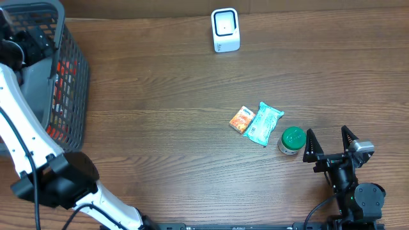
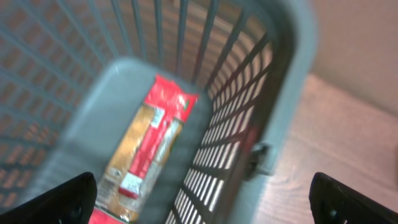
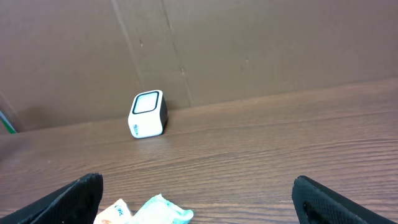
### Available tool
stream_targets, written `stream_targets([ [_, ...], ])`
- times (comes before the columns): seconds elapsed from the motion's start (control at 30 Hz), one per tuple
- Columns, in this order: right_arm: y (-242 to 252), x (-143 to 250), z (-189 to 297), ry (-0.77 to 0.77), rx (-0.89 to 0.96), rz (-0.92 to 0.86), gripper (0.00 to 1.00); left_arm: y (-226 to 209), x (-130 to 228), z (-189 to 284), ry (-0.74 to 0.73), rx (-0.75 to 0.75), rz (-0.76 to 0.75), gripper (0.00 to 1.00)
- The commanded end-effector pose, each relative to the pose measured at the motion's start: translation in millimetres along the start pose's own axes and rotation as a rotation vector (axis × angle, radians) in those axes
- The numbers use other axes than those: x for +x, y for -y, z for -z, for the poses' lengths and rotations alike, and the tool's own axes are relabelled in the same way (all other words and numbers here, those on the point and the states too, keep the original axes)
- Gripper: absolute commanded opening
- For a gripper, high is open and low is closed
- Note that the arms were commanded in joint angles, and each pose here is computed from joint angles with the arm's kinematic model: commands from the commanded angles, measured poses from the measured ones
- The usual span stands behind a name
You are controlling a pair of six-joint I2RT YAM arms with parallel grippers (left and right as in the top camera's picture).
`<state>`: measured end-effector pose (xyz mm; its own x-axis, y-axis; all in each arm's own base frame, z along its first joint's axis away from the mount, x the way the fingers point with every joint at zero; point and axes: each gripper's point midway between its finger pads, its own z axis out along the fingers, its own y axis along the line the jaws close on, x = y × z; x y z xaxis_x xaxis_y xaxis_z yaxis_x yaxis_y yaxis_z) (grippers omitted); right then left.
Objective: Scan the item barcode
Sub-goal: 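Reach the left gripper into the basket toward the red package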
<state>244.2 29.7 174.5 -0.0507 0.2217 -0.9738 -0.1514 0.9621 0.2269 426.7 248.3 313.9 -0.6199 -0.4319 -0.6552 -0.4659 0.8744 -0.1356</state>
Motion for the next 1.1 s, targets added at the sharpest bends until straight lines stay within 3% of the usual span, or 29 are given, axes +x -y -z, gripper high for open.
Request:
stream_targets([
  [0.0, 1.5, 2.1, -0.2, 0.002, 0.003, -0.003, 1.0, 4.2, -19.6, 47.7, 0.12, -0.008, -0.033, 1.0],
  [0.37, 1.5, 2.1, -0.2, 0.002, 0.003, -0.003, 1.0, -39.0, -14.8, 53.4, 0.113, -0.256, 0.069, 1.0],
  [1.07, 1.5, 2.0, -0.1, 0.003, 0.003, -0.003, 1.0, -83.1, 25.4, -46.1, -0.119, -0.311, 0.096, 0.99],
])
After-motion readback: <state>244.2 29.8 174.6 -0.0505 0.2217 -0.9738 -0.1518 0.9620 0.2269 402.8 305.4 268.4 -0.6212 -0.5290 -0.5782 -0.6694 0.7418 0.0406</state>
